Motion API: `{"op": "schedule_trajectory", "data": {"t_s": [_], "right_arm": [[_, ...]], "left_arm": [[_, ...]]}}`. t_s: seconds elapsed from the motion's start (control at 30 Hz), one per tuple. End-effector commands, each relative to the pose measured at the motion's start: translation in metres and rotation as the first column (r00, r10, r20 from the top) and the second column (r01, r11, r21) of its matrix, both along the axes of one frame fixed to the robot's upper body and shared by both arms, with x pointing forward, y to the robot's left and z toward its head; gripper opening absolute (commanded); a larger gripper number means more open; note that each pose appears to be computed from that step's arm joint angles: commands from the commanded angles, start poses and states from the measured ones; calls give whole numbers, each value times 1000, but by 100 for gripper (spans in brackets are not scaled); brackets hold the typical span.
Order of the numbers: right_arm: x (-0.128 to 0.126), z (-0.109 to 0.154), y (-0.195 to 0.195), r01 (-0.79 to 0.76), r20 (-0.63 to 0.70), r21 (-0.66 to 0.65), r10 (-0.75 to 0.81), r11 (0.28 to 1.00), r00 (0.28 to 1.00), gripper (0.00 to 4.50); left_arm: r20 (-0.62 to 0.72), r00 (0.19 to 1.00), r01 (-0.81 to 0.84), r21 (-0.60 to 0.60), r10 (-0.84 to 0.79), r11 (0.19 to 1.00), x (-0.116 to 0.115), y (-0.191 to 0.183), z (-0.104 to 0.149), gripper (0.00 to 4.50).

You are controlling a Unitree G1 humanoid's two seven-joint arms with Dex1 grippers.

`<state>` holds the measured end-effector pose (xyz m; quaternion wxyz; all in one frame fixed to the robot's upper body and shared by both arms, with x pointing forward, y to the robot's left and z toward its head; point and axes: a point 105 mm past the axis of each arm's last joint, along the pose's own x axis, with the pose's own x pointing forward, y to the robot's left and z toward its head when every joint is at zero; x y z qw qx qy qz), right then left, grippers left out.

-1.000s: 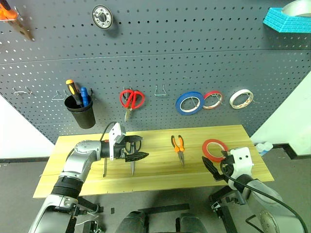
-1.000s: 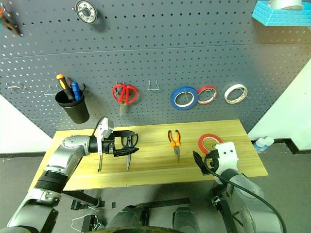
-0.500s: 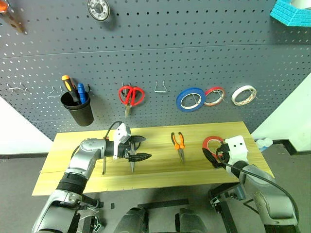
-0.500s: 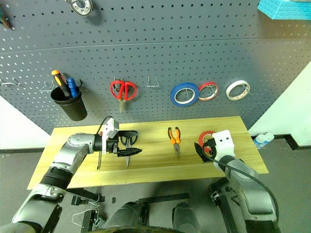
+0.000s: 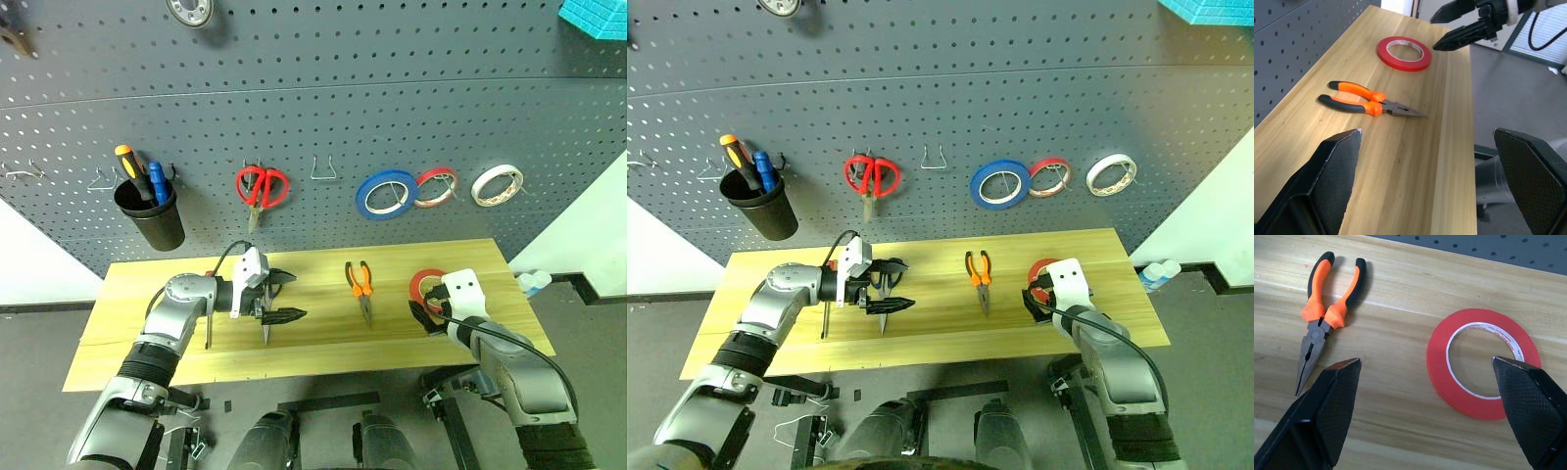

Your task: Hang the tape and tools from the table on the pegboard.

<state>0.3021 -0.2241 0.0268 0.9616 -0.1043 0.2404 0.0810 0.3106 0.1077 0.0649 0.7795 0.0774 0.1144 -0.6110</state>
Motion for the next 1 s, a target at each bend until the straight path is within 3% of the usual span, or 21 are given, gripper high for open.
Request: {"op": "schedule_trajectory", "data": {"t_s": [0.03, 0.53, 1.0], "right_arm": [[12, 12, -3, -6, 84, -66, 11, 998, 996, 447], [35, -5, 16, -64, 28, 14, 64, 998, 998, 447], [47, -8, 8, -34, 17, 26, 33, 999, 999, 447]], "left_arm": [[34, 999, 14, -17, -14, 1000, -3, 0, 12, 450], [46, 999, 9, -15, -8, 1000, -9, 4, 24, 450], [52, 999, -3, -20, 5, 1000, -11, 5, 27, 450]]}}
